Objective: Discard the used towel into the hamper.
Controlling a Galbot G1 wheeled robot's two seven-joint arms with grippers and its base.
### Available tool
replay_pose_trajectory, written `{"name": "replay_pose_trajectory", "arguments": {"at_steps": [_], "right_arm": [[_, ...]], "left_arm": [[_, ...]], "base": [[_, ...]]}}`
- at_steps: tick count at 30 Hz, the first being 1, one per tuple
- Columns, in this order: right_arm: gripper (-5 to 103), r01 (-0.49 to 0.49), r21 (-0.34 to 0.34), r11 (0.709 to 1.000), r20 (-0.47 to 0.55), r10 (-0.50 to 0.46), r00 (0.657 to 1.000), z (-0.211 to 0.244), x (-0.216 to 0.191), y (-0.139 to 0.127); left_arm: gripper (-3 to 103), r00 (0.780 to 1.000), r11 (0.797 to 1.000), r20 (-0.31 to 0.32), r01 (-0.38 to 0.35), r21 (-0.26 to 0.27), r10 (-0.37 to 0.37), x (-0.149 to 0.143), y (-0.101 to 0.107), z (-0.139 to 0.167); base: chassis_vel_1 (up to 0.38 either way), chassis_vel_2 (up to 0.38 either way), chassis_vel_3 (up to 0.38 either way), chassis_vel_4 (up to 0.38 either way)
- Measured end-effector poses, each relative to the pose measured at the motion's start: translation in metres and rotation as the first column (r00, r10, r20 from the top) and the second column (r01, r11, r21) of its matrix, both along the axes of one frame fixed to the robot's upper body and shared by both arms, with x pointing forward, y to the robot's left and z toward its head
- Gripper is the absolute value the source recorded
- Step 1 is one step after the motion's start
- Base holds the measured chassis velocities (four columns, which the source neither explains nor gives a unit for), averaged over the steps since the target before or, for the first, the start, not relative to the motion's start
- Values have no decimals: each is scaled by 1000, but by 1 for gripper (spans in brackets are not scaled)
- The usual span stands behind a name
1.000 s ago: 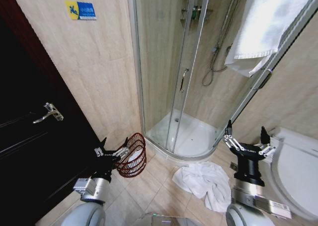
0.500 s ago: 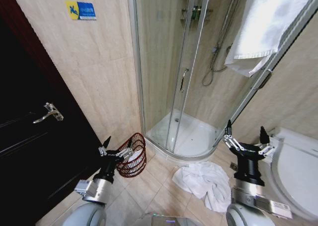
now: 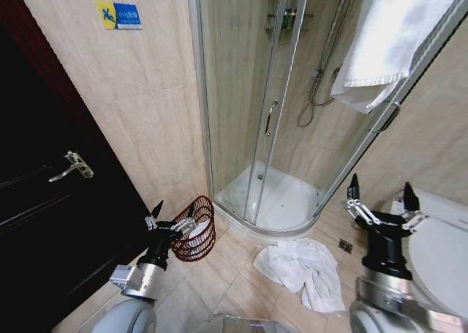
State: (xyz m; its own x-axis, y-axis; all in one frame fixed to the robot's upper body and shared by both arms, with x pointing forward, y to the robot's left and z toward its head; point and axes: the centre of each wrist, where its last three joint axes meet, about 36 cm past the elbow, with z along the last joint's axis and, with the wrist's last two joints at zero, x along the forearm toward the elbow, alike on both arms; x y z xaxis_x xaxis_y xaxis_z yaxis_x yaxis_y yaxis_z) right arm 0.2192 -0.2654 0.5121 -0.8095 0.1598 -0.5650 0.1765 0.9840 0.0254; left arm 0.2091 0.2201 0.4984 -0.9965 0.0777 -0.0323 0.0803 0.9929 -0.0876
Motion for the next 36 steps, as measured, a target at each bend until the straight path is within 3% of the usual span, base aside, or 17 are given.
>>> {"name": "replay_pose_trajectory", "arguments": {"at_steps": [18,33,36], "right_arm": [[100,25,-44,999,51,-23,998,15,4,-31],[100,-4,-76,997,71,9,997,17,5,-33],[100,-3,-79,997,136,13,991,21,10,-33]], "left_arm": [[100,1000,1000,0,-1,0,1,0,0,0],[100,1000,1000,-1,-1,-1,1,0,0,0],[100,1000,1000,-1,-1,-1,1,0,0,0]], "base": [[-34,-29,29,31],[-222,-225,225,222],[-232,-244,239,238]]}}
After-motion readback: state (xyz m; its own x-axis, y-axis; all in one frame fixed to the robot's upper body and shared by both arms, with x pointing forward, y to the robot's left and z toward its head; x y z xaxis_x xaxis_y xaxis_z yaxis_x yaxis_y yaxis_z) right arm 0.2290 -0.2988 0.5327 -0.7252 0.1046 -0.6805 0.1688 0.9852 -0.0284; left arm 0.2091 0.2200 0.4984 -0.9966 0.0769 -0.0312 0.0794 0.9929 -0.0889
